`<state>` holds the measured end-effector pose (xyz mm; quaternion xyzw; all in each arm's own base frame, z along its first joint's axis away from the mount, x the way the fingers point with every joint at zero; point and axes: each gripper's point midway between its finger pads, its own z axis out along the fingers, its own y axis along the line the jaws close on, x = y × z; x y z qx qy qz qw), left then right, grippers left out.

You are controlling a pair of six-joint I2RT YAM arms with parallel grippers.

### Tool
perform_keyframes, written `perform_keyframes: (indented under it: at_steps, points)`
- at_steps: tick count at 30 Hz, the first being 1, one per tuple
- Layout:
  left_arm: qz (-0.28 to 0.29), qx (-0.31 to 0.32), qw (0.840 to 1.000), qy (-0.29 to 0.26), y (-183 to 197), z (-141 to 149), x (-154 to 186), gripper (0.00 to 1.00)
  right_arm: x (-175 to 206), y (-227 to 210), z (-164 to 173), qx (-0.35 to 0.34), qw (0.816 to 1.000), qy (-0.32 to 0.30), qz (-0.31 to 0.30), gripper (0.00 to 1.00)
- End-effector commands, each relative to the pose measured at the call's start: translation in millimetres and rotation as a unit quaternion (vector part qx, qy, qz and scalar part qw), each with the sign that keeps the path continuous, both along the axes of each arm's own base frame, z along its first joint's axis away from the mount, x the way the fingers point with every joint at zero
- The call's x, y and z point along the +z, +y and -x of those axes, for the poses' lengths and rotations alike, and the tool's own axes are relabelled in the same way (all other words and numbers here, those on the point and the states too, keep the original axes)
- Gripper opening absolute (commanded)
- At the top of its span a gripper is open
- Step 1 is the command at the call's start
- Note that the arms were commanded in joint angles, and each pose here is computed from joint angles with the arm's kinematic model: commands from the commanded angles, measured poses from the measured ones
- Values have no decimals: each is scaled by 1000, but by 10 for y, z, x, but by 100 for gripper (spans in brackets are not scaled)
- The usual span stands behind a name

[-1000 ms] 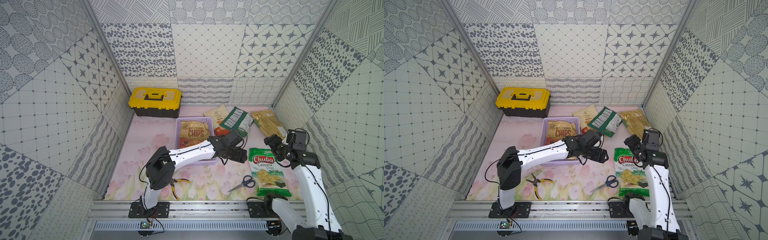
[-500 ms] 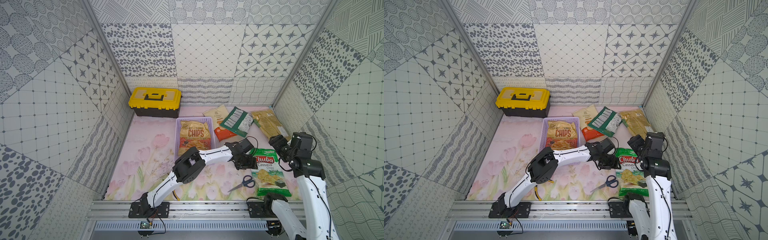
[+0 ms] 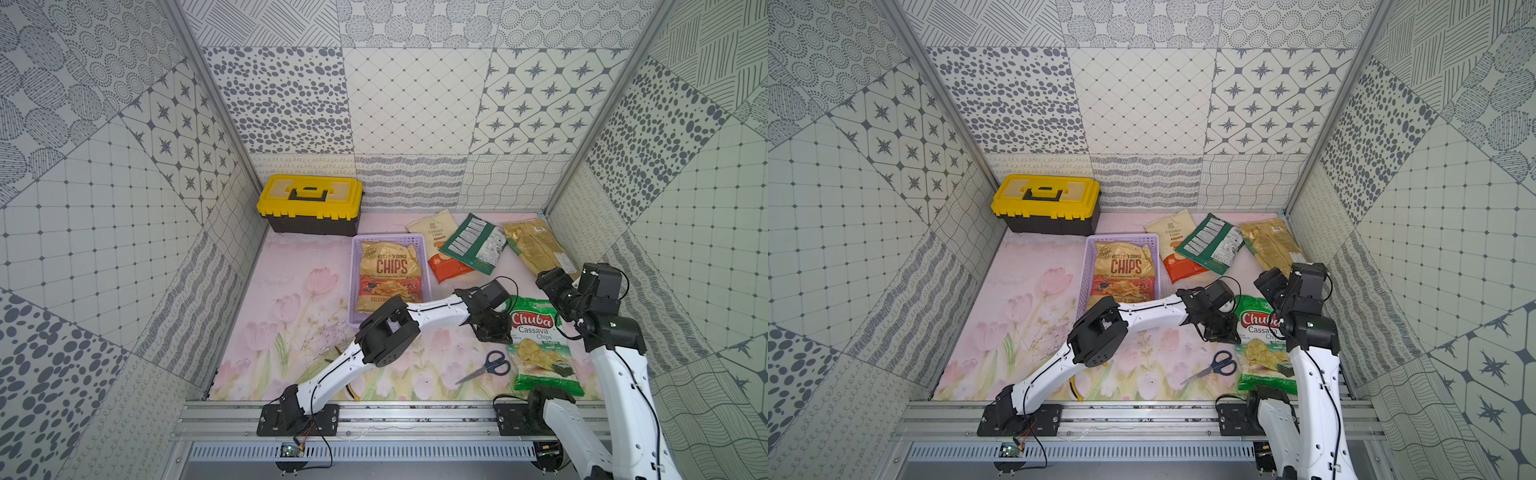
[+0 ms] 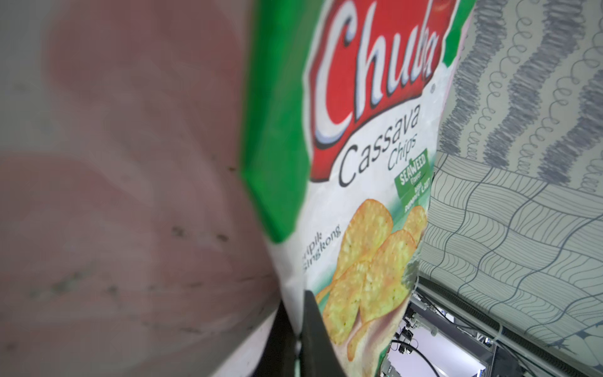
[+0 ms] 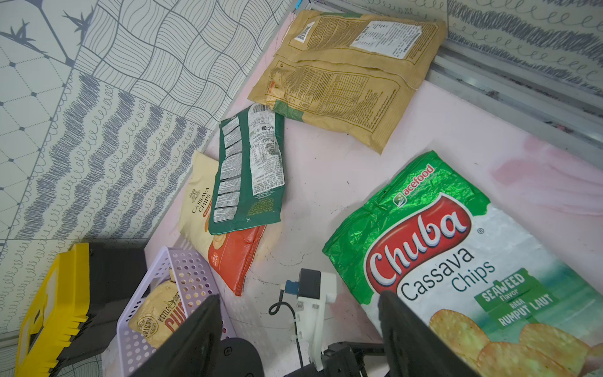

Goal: Put the potato chips into the basket
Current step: Pick up the potato chip from the center of the board.

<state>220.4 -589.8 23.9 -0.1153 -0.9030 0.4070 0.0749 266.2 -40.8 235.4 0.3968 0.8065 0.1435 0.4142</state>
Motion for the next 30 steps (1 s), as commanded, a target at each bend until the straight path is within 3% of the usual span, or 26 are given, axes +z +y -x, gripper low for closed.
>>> perform_keyframes:
  at_steps: [1, 9, 18, 30]
  points:
    - [3, -3, 1000, 6, 8, 7, 89, 0, 163, 7, -76, 3, 999, -32, -2, 79]
    - [73, -26, 990, -117, -34, -146, 1083, 0, 288, -5, -24, -4, 999, -53, 2, 79]
    - [173, -68, 960, -210, 34, -36, 2376, 0, 735, -88, 131, -31, 992, -117, 31, 78]
    - [216, -106, 925, -295, 438, 196, 3405, 0, 1000, -157, 354, -60, 982, -171, 53, 77]
